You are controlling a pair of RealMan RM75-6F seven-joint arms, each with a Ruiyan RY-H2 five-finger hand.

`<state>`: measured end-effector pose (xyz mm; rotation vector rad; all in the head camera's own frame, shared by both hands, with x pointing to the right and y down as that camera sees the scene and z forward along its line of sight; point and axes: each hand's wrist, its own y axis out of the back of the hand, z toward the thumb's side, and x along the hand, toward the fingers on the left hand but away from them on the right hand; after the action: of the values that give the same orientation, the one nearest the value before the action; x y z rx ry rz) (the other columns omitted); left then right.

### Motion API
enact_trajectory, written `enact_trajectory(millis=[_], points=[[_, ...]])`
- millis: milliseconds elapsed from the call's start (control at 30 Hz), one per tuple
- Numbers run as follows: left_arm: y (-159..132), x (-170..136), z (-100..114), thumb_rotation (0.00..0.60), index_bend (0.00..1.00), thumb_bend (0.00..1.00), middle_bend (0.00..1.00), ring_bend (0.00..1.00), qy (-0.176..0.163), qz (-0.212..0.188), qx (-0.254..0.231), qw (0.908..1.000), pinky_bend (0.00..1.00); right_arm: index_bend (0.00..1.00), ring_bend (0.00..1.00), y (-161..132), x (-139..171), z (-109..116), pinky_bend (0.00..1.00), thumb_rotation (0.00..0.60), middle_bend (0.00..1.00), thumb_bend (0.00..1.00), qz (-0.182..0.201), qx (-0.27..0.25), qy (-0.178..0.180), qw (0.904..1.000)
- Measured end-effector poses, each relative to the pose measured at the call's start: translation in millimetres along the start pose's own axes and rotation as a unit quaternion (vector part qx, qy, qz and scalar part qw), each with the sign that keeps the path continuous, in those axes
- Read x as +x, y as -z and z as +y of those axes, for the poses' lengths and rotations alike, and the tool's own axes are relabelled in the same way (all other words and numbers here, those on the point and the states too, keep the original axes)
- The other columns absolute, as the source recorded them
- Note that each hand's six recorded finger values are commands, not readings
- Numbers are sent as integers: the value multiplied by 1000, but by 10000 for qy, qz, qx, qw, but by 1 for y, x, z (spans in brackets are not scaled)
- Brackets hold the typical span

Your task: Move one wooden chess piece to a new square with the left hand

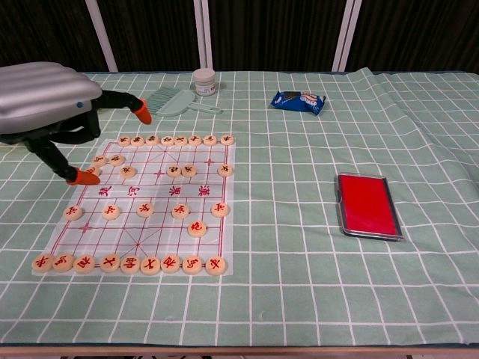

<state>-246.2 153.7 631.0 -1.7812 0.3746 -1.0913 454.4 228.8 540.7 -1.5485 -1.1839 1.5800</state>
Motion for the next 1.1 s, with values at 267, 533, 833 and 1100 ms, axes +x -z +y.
enact_trajectory(millis=[267, 533, 833, 1100], points=[[-27, 23, -2, 600, 381, 159, 1000, 956, 308, -324, 166, 9989, 948, 0, 0, 1, -1, 0, 0, 600, 0, 303, -29, -72, -25, 10000], [-49, 40, -18, 600, 444, 160, 1000, 959, 655, -650, 435, 9948, 950, 0, 0, 1, -1, 0, 0, 600, 0, 303, -47, -116, -37, 9999], [-64, 54, -36, 600, 447, 155, 1000, 964, 765, -748, 546, 9928, 952, 0, 0, 2, -2, 0, 0, 600, 0, 303, -75, -162, -62, 9998], [-73, 63, -45, 600, 439, 156, 1000, 964, 896, -754, 507, 9918, 952, 0, 0, 3, -2, 1, 0, 600, 0, 303, -92, -207, -78, 9997]])
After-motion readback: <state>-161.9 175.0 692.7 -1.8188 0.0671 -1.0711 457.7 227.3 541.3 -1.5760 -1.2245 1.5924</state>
